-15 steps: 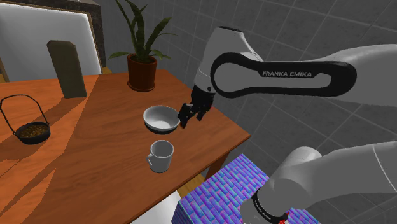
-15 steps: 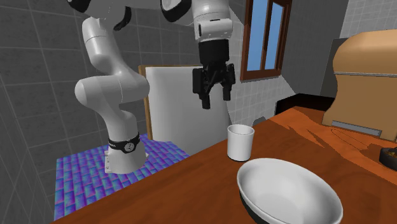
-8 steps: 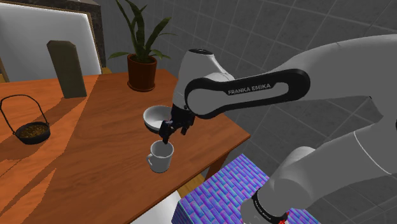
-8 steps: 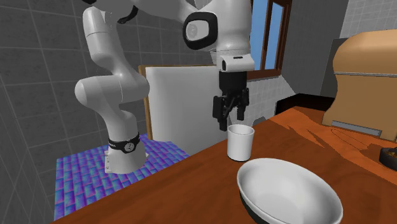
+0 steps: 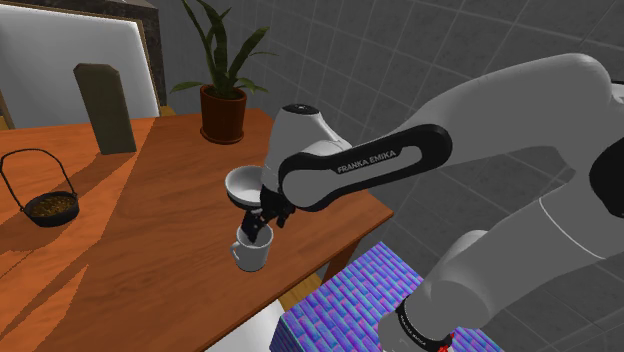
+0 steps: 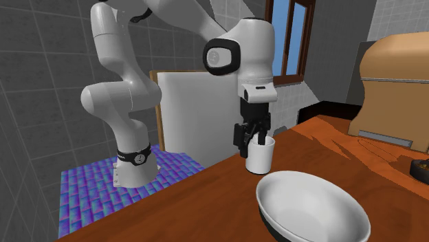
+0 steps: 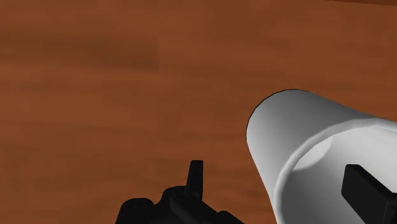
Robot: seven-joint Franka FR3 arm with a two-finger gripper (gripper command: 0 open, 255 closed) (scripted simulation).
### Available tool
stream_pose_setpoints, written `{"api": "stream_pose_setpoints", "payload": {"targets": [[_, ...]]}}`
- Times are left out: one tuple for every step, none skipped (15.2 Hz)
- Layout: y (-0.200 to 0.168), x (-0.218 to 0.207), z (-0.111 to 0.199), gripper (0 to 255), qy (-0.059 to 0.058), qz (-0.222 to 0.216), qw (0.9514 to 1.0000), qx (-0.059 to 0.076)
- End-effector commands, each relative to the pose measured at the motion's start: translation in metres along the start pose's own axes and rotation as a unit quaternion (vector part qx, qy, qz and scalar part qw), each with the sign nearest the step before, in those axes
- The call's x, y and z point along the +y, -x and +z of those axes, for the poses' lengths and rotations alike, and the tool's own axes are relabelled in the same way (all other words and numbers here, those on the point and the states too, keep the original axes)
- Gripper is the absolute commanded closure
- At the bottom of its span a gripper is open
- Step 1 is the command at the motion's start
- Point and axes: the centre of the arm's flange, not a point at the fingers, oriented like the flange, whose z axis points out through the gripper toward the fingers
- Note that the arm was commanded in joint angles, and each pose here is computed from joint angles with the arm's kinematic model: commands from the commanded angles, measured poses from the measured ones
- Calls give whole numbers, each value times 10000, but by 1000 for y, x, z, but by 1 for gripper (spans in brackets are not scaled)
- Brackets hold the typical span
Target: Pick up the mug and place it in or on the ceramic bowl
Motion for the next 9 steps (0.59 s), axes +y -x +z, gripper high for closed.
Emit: {"api": "stream_pose_setpoints", "payload": {"targets": [[-1,0,8,0,-1,0,10000,4],[-1,0,8,0,-1,0,10000,4],[-1,0,8,0,-1,0,10000,4],[-1,0,8,0,-1,0,10000,4],[-1,0,8,0,-1,0,10000,4],[-1,0,8,0,-1,0,10000,4],[-1,0,8,0,-1,0,10000,4],[-1,0,8,0,-1,0,10000,4],[-1,0,8,255,-1,0,10000,4]]}}
